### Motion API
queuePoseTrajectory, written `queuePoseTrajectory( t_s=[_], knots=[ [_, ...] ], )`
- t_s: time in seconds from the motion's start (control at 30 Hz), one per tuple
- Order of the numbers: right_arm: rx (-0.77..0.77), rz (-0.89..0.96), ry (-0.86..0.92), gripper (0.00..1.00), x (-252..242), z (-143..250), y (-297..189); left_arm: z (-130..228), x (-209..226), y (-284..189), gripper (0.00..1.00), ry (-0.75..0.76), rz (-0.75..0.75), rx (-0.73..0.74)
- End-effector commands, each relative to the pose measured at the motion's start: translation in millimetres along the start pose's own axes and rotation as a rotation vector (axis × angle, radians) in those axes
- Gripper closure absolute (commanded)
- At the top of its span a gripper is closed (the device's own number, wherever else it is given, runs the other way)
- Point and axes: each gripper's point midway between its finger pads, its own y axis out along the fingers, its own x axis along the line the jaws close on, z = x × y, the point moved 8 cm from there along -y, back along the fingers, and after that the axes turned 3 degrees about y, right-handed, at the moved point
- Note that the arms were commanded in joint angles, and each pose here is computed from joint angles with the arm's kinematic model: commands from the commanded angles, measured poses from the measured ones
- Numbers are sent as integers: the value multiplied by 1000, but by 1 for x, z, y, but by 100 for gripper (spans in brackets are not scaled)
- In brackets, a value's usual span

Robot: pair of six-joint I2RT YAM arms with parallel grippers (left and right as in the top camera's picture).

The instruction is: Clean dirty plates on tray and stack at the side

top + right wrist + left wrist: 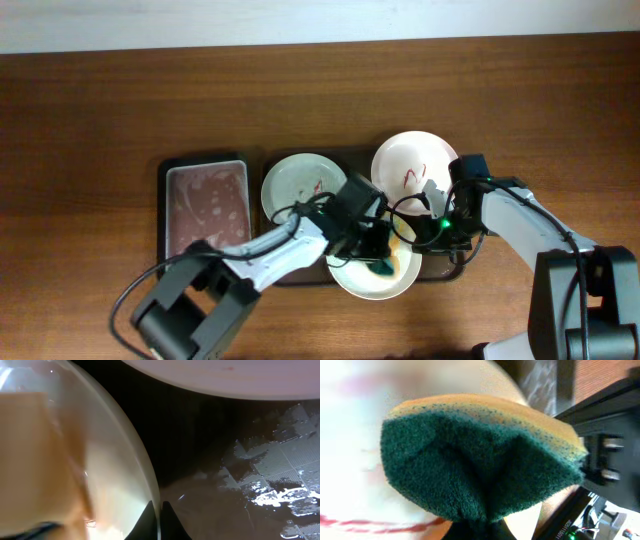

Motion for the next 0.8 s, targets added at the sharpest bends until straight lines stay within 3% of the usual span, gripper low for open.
queuePoseTrajectory(
  t_s=[0.0,0.07,0.13,0.27,0.4,0.53,0.77],
  knots=[
    [-12,-24,-6,96,2,-4,-3,-1,13,6,100,-71,-103,-9],
    [-7,-24,-3,96,2,-3,-3,-3,40,-2,100,-118,-298,-60],
    [-5,-24,-2,96,2,-3,-3,-10,58,-13,100,-169,-355,-82],
    [-3,-24,-2,96,2,-2,-3,-17,72,-32,100,-224,-384,-70],
    [-2,-20,-1,96,2,-2,-3,-29,40,-60,100,-61,-304,-12],
    [-3,-20,-2,96,2,-2,-3,-51,7,-92,100,60,-248,-106],
    [5,-15,3,96,1,-1,-3,-45,22,-55,100,45,-284,-20]
  ],
)
